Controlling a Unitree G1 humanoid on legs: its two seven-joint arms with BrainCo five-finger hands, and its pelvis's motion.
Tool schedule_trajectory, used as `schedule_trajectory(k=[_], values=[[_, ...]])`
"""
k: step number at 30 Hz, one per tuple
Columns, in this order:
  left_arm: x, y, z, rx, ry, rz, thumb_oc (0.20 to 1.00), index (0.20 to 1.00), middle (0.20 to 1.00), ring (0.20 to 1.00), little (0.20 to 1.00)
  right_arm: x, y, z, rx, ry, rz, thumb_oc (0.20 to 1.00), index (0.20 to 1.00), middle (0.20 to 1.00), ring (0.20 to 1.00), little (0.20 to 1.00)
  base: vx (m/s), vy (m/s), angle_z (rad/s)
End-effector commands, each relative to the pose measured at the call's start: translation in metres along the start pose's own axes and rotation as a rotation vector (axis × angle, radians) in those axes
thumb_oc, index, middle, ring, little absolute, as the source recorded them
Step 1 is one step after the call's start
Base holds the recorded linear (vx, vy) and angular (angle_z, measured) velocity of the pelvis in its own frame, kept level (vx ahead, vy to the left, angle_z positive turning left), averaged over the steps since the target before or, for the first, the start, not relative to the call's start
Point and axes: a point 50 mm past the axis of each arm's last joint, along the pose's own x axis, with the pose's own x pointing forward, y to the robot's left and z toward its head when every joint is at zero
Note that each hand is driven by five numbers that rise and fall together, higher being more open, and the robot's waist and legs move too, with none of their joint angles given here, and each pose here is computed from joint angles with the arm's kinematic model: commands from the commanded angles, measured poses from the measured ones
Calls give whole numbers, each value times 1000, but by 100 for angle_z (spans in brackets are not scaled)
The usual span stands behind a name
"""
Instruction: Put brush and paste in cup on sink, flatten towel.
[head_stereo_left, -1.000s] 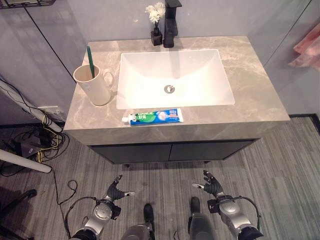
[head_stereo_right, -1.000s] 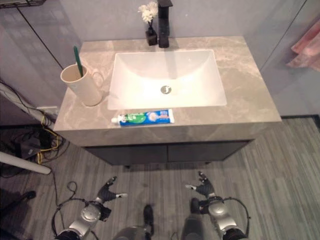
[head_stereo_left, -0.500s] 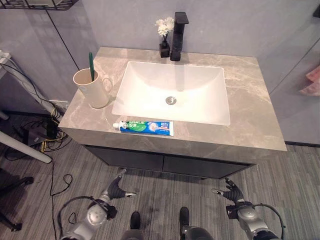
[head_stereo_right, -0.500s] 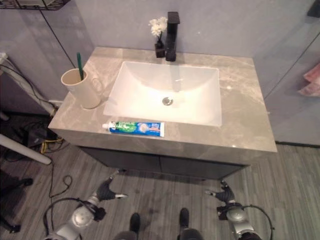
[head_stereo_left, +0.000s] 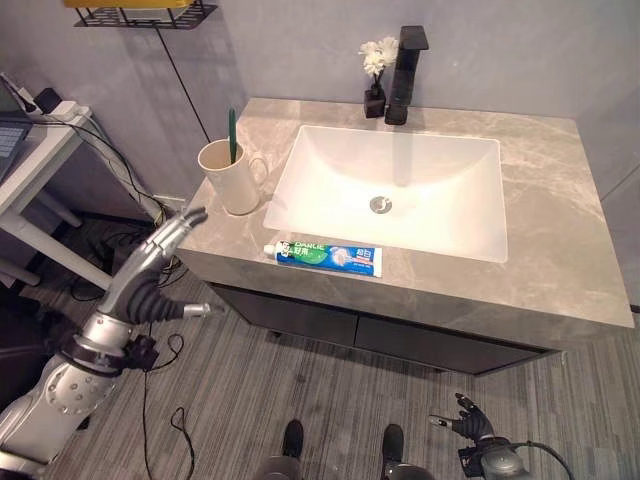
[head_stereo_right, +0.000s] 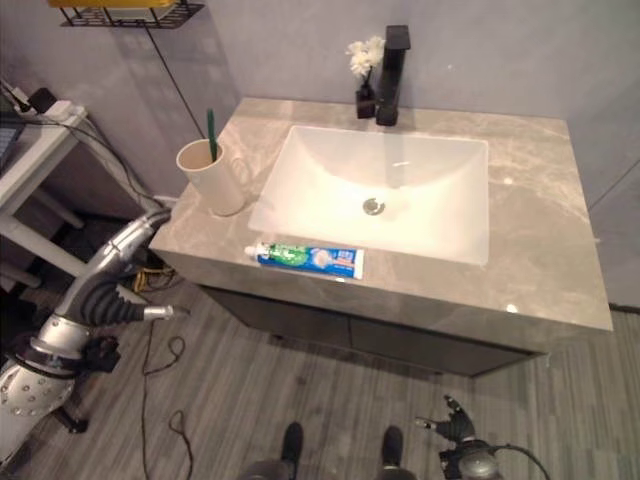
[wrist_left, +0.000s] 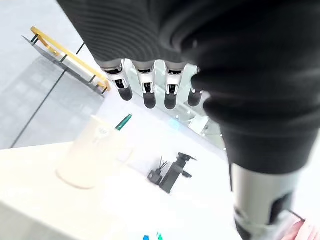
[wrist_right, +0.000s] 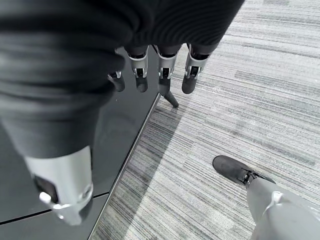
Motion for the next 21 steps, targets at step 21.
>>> schedule_trajectory(k=[21], values=[[23,-1,-51,-66,201,93,1000,1000,1000,1000,1000,-6,-24,52,-239,-281,-11,1000,1000,1000,1000,1000,-14,21,-24]])
